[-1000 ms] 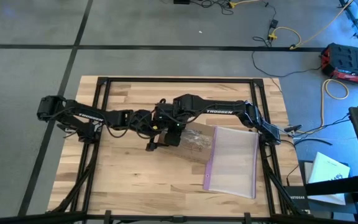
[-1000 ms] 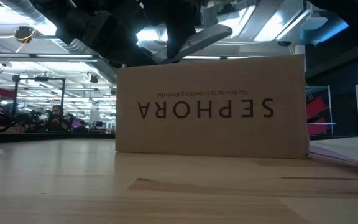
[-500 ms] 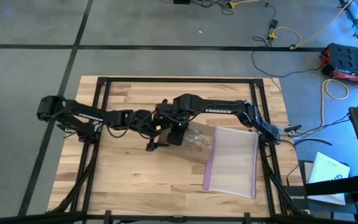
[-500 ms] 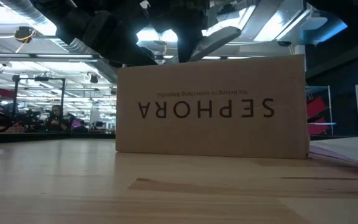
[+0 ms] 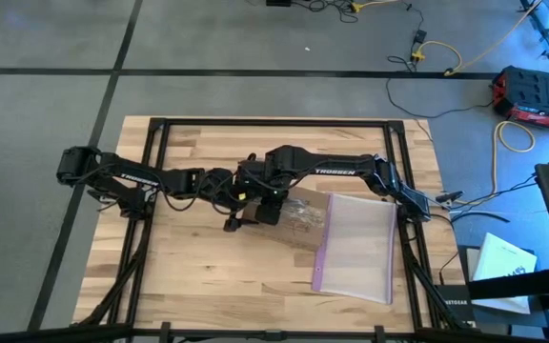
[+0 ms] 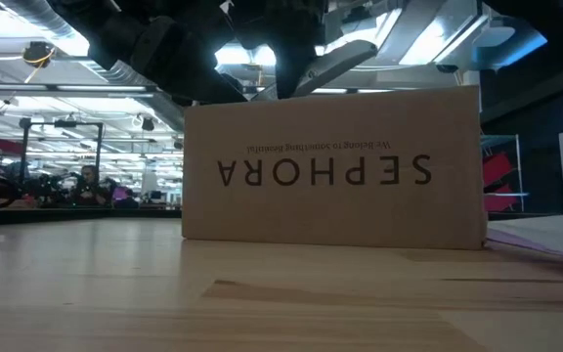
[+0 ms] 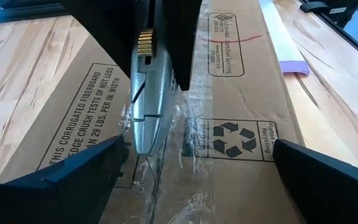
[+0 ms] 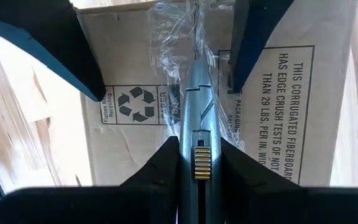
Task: Unpack boxes
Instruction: Open the cardboard box using the cutter
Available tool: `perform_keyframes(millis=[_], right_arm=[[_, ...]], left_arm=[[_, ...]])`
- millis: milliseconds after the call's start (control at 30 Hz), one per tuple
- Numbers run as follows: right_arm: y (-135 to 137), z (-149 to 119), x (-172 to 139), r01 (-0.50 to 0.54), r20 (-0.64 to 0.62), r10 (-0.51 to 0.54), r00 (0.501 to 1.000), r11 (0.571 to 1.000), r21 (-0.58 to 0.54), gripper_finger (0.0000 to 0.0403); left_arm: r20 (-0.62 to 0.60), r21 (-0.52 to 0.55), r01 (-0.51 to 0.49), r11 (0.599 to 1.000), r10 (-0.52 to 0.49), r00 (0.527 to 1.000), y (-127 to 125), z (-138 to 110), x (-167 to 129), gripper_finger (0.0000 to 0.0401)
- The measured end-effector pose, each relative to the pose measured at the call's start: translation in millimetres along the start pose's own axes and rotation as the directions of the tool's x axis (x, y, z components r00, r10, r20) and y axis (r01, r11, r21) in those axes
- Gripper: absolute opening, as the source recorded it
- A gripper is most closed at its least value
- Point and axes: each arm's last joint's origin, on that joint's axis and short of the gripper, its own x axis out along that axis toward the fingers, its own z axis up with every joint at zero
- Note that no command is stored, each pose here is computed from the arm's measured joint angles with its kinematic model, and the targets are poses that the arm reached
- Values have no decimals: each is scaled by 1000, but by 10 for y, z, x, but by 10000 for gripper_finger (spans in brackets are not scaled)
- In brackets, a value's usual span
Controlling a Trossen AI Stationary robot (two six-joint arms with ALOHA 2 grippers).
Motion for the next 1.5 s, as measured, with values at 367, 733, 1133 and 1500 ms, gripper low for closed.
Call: perform_keyframes(millis=[367, 733, 1133, 1500], right_arm=[[-8, -17, 30, -4, -23, 4, 1000, 1000, 4, 57], [-3, -22, 30, -25, -32, 25, 999, 1000, 0, 57], [-16, -6, 75, -26, -42, 25, 999, 1000, -17, 57], [-12, -5, 86, -59, -54, 58, 997, 998, -22, 57]], left_arm=[[0, 0, 1, 1000, -1, 1000, -1, 0, 0, 400], [0, 3, 1, 1000, -1, 1000, -1, 1, 0, 400], [0, 4, 2, 1000, -2, 1000, -4, -2, 0, 400], [0, 4, 3, 1000, -3, 1000, -4, -2, 0, 400]])
